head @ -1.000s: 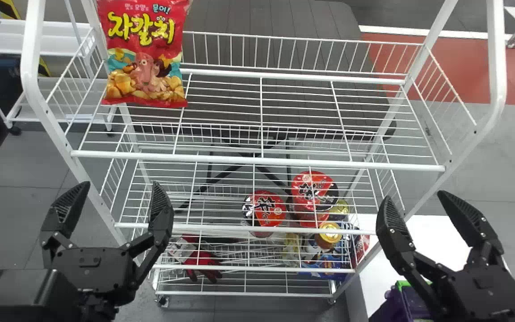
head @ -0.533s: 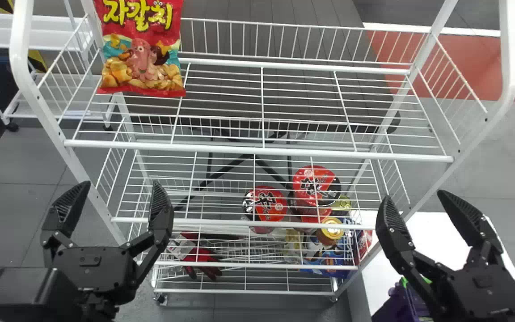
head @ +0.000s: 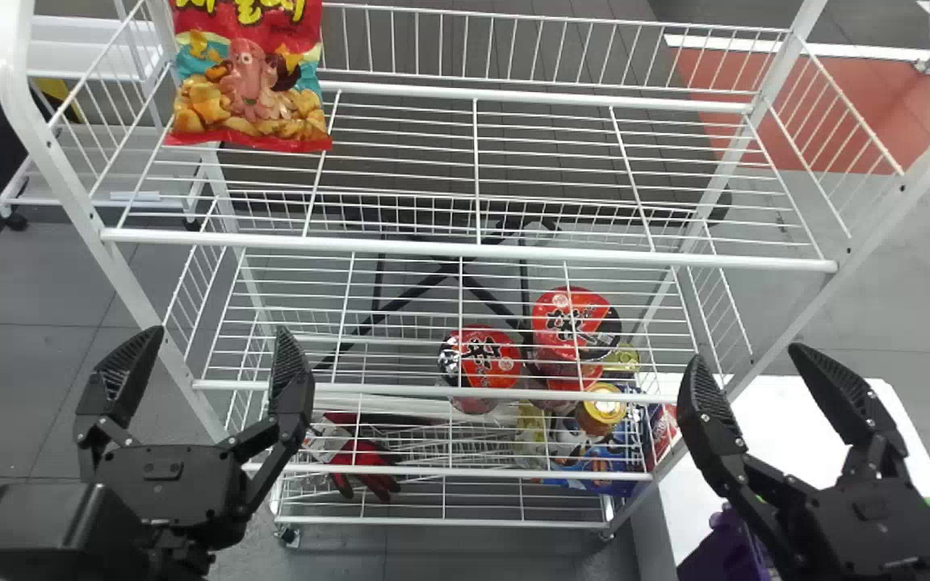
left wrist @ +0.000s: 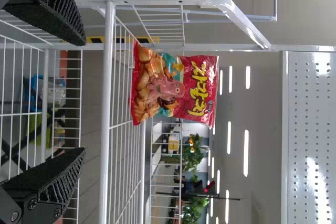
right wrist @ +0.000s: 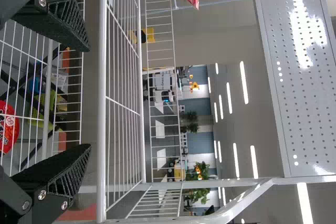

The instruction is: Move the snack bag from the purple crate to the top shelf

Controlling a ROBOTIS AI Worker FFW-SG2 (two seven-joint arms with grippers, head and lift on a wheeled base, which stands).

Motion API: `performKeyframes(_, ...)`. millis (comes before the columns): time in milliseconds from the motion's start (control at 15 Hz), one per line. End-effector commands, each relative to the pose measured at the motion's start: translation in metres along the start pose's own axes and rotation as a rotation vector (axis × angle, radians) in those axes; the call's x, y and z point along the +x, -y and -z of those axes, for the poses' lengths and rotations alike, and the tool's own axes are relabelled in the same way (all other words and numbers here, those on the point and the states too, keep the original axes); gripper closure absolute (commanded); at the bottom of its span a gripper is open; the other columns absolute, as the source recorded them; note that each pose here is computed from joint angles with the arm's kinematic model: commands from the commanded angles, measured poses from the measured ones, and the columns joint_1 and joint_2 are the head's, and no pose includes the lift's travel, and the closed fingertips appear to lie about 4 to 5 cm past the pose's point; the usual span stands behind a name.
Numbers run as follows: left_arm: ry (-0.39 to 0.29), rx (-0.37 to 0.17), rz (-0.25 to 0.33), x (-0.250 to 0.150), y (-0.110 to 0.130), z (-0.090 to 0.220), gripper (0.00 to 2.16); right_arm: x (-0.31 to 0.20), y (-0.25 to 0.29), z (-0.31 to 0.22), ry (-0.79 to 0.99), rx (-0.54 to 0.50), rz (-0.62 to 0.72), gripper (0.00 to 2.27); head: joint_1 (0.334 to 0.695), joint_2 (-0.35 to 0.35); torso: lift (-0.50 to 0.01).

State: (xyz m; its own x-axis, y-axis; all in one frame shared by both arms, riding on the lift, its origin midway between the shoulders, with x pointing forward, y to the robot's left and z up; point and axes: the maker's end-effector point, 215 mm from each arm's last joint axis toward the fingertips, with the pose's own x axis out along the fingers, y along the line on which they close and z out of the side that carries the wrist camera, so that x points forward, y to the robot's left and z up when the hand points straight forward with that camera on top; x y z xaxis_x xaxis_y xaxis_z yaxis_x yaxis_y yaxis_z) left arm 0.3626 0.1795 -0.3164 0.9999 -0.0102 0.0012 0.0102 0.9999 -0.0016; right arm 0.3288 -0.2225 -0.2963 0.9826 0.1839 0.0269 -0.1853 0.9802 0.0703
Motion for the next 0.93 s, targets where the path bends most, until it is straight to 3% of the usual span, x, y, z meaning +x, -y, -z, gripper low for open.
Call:
performKeyframes(0,0.000,0.000,0.002,-0.0002,0.0009,0.0001,0.09,-0.0001,-0.0005,-0.0010,0.001,-0.002,-0.002,0.18,0.695,-0.072,-0.182)
performKeyframes(867,0.000,-0.001,-0.001,0.0004,0.0001,0.0003,0.09,0.0004,-0.0015,0.0038,-0.008,-0.008,-0.006,0.18,0.695,-0.070,-0.234)
